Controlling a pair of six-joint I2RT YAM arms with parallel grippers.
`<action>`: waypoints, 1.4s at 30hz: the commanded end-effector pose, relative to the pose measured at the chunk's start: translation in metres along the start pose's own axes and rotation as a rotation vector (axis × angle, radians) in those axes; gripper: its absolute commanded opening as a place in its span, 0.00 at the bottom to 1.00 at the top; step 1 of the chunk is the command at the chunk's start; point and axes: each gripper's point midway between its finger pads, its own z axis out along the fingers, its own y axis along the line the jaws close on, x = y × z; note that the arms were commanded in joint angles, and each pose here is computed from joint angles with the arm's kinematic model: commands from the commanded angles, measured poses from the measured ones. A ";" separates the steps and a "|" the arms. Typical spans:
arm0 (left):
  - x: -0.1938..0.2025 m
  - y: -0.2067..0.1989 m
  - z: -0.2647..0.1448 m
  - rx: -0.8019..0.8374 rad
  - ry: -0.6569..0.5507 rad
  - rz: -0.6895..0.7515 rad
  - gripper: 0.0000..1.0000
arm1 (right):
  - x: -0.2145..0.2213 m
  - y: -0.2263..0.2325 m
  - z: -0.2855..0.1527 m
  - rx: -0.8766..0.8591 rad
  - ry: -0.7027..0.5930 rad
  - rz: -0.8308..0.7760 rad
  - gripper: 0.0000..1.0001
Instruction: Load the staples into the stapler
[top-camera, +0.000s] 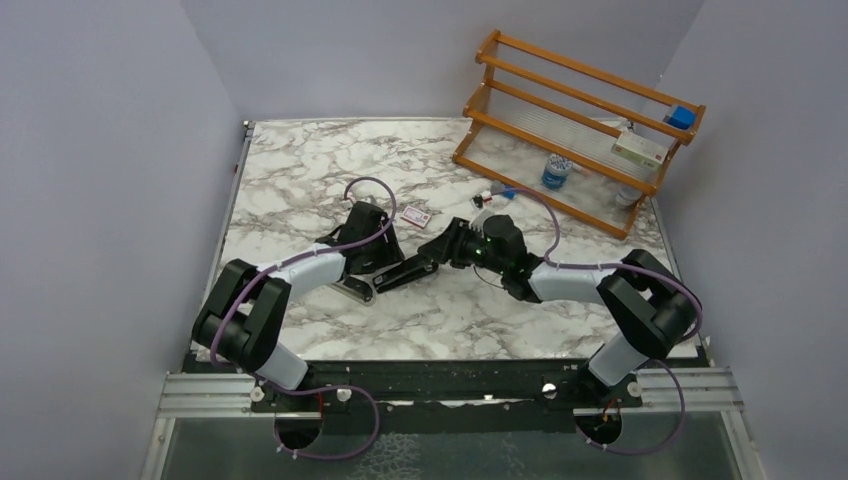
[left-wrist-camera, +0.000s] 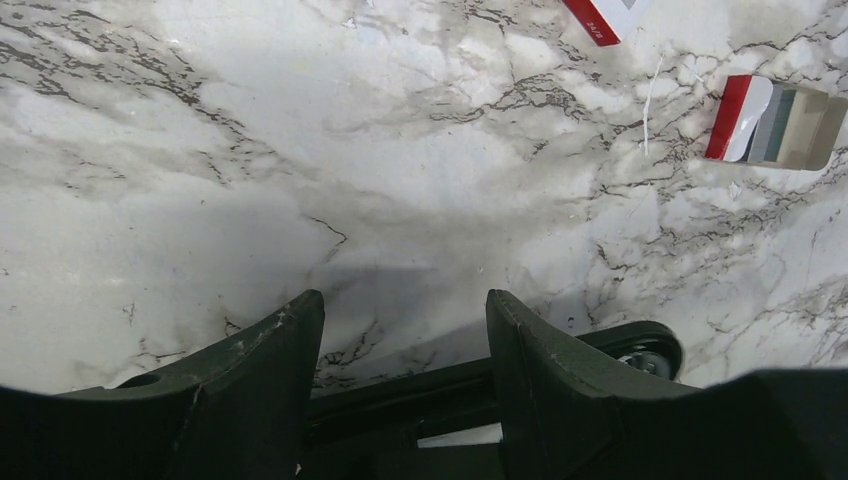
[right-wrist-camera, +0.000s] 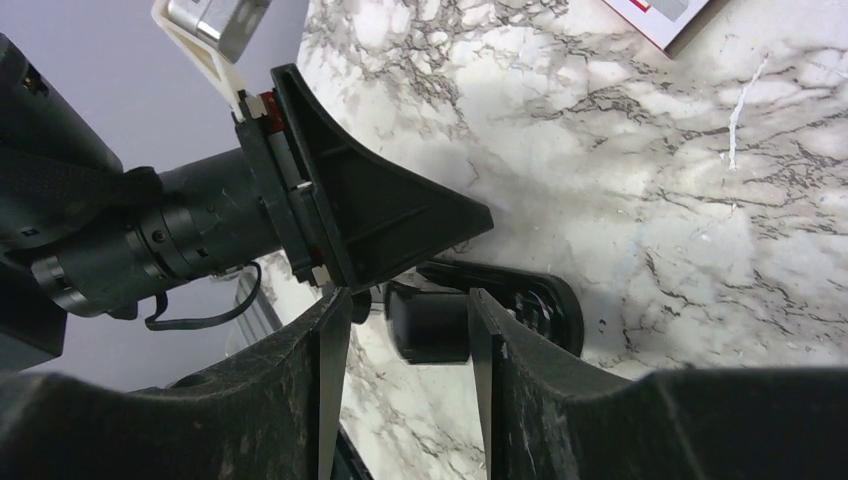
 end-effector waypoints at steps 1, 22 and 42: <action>-0.003 -0.003 0.001 0.017 -0.009 0.009 0.64 | -0.013 0.012 0.001 -0.021 -0.025 -0.033 0.49; -0.173 -0.039 -0.127 -0.004 -0.559 0.201 0.78 | -0.093 0.041 -0.062 0.111 -0.135 -0.754 0.70; -0.141 0.065 -0.246 -0.286 -0.893 0.042 0.99 | -0.102 -0.005 -0.180 0.403 -0.361 -0.675 1.00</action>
